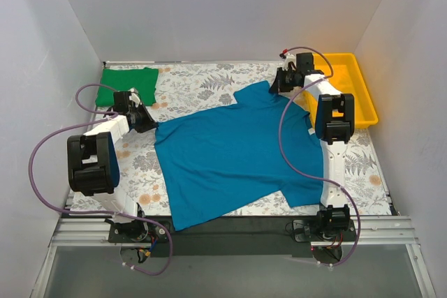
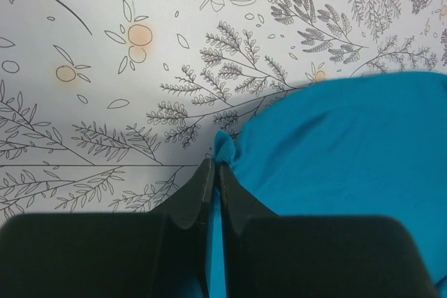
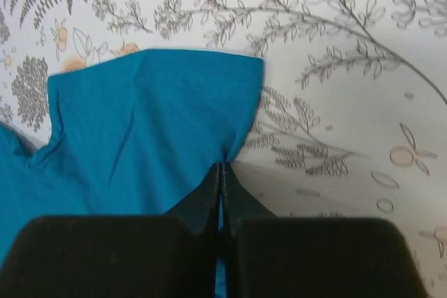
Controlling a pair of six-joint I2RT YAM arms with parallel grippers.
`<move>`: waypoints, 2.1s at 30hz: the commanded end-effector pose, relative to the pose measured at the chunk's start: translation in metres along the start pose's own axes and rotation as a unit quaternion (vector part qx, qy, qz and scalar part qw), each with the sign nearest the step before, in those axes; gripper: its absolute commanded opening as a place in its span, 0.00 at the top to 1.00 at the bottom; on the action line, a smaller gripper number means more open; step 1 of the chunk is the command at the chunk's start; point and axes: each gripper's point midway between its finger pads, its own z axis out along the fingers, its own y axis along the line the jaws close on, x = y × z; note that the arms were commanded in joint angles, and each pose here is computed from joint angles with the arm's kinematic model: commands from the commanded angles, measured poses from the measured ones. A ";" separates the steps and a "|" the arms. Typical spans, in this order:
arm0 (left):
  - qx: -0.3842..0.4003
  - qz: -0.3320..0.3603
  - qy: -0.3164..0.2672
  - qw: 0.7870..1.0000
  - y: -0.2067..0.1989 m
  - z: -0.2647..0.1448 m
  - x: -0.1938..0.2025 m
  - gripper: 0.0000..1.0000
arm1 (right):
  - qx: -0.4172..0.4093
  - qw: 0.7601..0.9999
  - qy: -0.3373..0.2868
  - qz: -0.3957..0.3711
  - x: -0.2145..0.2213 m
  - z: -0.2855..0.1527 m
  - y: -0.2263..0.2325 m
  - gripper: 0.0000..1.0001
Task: Fold and stack the t-shirts
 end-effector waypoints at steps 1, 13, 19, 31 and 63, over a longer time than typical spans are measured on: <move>0.023 0.016 -0.027 0.999 -0.014 -0.015 -0.011 1.00 | 0.019 1.000 0.011 -0.013 0.002 -0.032 -0.002 0.99; 0.029 0.016 -0.030 0.999 -0.017 -0.018 -0.012 1.00 | 0.028 0.999 -0.011 -0.023 -0.019 -0.047 -0.007 0.66; 0.030 0.017 -0.029 0.999 -0.017 -0.018 -0.011 1.00 | 0.038 0.999 -0.024 -0.017 -0.030 -0.040 -0.017 0.64; 0.026 0.015 -0.023 0.999 -0.014 -0.015 -0.008 1.00 | 0.020 0.999 -0.028 0.011 -0.030 -0.012 -0.027 0.58; 0.033 0.017 -0.028 0.999 -0.018 -0.021 -0.008 1.00 | 0.009 0.999 -0.031 -0.006 -0.035 -0.006 -0.017 0.99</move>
